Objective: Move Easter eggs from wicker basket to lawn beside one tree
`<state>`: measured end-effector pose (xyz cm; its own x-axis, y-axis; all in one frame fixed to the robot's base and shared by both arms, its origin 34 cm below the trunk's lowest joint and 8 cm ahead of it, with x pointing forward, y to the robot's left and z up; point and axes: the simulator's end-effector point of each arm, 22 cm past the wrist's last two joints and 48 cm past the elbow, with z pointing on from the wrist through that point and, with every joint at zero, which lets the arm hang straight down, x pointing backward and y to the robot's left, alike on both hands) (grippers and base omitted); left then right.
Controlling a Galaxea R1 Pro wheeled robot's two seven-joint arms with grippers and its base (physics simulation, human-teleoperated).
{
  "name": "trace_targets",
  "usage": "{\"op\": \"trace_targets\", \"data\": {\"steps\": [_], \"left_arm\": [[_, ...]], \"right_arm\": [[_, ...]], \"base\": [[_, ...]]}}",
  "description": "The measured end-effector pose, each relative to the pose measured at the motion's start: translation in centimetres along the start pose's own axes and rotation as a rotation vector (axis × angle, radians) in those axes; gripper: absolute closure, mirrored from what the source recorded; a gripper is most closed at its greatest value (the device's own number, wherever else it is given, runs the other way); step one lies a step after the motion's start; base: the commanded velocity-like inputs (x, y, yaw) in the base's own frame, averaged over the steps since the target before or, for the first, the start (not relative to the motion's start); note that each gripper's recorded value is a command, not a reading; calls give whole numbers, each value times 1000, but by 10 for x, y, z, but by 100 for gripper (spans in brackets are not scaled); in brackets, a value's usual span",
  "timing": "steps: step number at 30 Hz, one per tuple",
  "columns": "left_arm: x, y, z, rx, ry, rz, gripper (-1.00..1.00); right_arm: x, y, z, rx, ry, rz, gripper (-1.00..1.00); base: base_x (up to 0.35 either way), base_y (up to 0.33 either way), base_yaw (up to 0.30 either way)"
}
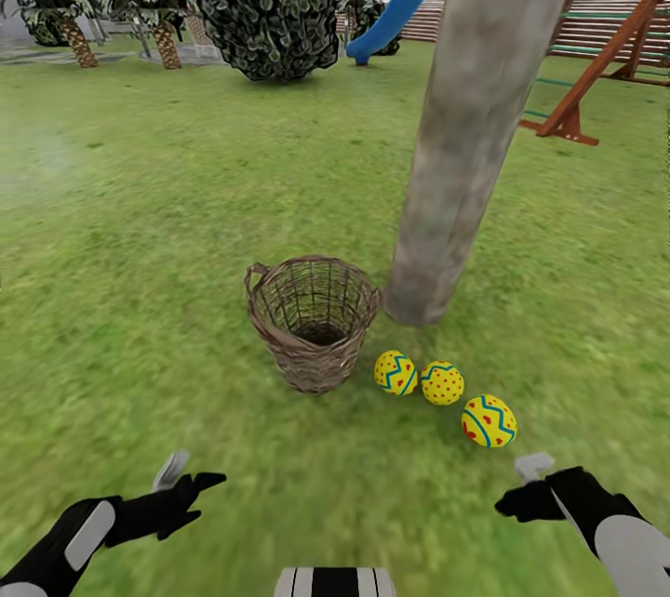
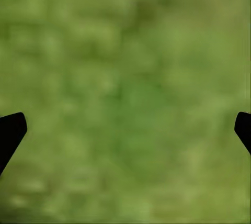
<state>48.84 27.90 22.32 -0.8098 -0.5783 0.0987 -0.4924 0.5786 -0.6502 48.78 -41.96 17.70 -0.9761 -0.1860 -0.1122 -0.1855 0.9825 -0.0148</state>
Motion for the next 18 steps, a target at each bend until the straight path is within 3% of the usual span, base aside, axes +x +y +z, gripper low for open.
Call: {"op": "trace_targets", "data": {"steps": [14,18], "left_arm": [[0,-11,-3,9,-45,28,-100],[7,8,-5,-47,-52,66,-100]], "right_arm": [[-7,14,-14,-11,-56,-18,-100],[1,27,-12,-36,-71,-33,-100]], "base": [[0,0,0],[0,0,0]]}}
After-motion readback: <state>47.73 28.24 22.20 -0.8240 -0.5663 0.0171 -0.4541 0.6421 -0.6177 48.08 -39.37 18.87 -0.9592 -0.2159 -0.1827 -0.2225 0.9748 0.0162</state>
